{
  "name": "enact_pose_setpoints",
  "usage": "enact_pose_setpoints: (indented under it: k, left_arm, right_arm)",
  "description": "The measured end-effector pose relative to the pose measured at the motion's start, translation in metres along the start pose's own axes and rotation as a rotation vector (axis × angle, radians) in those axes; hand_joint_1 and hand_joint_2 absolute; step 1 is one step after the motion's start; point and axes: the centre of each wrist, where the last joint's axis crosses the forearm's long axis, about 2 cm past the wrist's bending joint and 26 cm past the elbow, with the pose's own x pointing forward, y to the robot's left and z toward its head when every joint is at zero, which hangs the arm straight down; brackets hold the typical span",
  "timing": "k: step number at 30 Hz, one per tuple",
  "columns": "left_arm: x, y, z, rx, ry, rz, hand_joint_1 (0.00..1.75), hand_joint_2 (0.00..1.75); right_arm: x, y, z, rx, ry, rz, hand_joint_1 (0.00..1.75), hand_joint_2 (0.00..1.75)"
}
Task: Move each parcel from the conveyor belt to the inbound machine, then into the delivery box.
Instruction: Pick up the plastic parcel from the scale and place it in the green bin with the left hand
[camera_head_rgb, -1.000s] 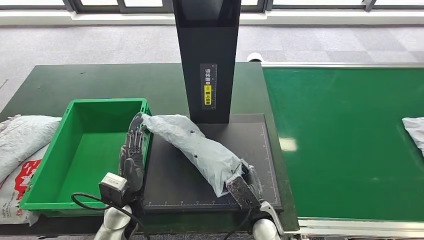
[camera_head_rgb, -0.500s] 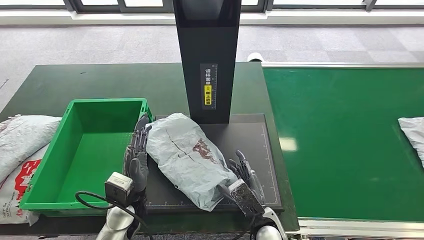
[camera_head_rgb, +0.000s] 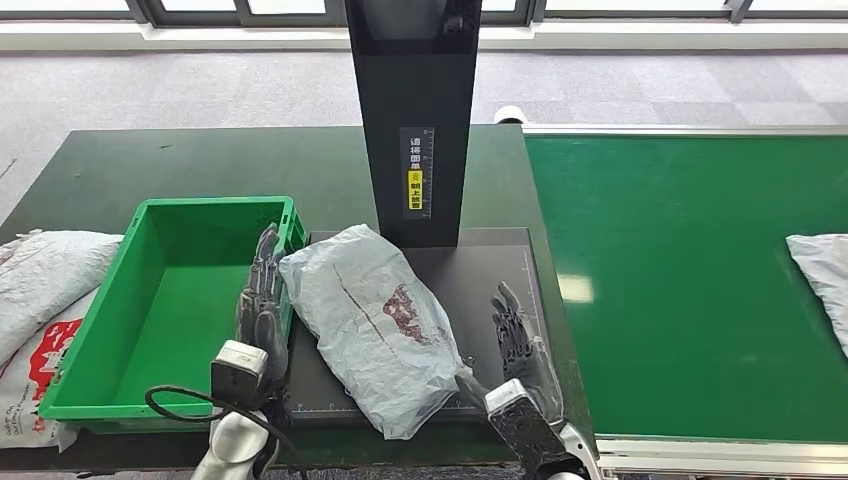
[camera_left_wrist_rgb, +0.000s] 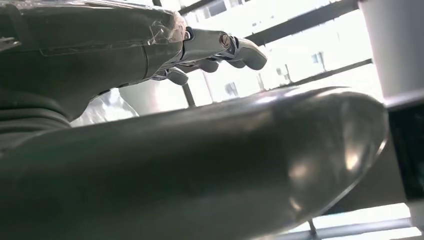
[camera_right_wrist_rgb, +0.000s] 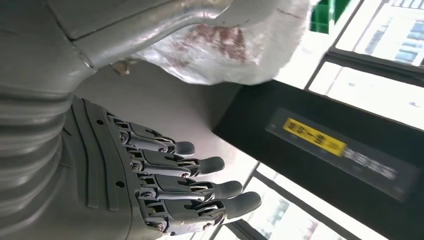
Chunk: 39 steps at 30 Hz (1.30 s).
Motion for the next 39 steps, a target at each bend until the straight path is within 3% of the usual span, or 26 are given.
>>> enact_pose_setpoints:
  k: [4, 10, 14, 21, 29, 30, 33, 34, 39]
  left_arm:
    - [0.000, 0.001, 0.001, 0.024, 0.028, -0.050, 0.00, 0.00]
    - [-0.004, -0.002, 0.005, -0.081, 0.067, -0.072, 0.00, 0.00]
    - [-0.008, -0.006, 0.008, -0.242, 0.053, -0.144, 0.00, 1.75]
    - [-0.026, -0.023, 0.024, -0.580, 0.046, -0.449, 0.00, 1.75]
    - [-0.042, -0.033, 0.039, -0.745, 0.099, -0.569, 0.00, 1.75]
    - [-0.043, -0.035, 0.039, -0.773, 0.102, -0.588, 0.09, 1.75]
    - [-0.051, -0.039, 0.041, -0.843, 0.095, -0.632, 1.40, 1.75]
    - [-0.053, -0.040, 0.041, -0.851, 0.087, -0.637, 1.75, 1.75]
    - [-0.056, -0.041, 0.035, -0.843, 0.070, -0.633, 1.75, 1.75]
  right_arm:
    - [0.007, -0.008, 0.001, -0.022, -0.045, 0.016, 0.00, 1.75]
    - [0.015, -0.017, 0.000, -0.051, -0.104, 0.036, 0.00, 1.75]
    - [0.021, -0.022, 0.001, -0.075, -0.186, 0.018, 0.00, 1.75]
    - [0.034, -0.033, -0.003, -0.113, -0.362, -0.053, 0.00, 1.75]
    - [0.042, -0.040, -0.003, -0.141, -0.401, -0.058, 0.00, 1.75]
    - [0.043, -0.041, -0.003, -0.143, -0.405, -0.058, 0.00, 1.75]
    - [0.046, -0.042, -0.002, -0.151, -0.413, -0.061, 0.00, 1.75]
    - [0.047, -0.042, -0.001, -0.155, -0.415, -0.061, 0.00, 1.75]
    - [0.050, -0.044, 0.005, -0.172, -0.418, -0.061, 0.00, 1.75]
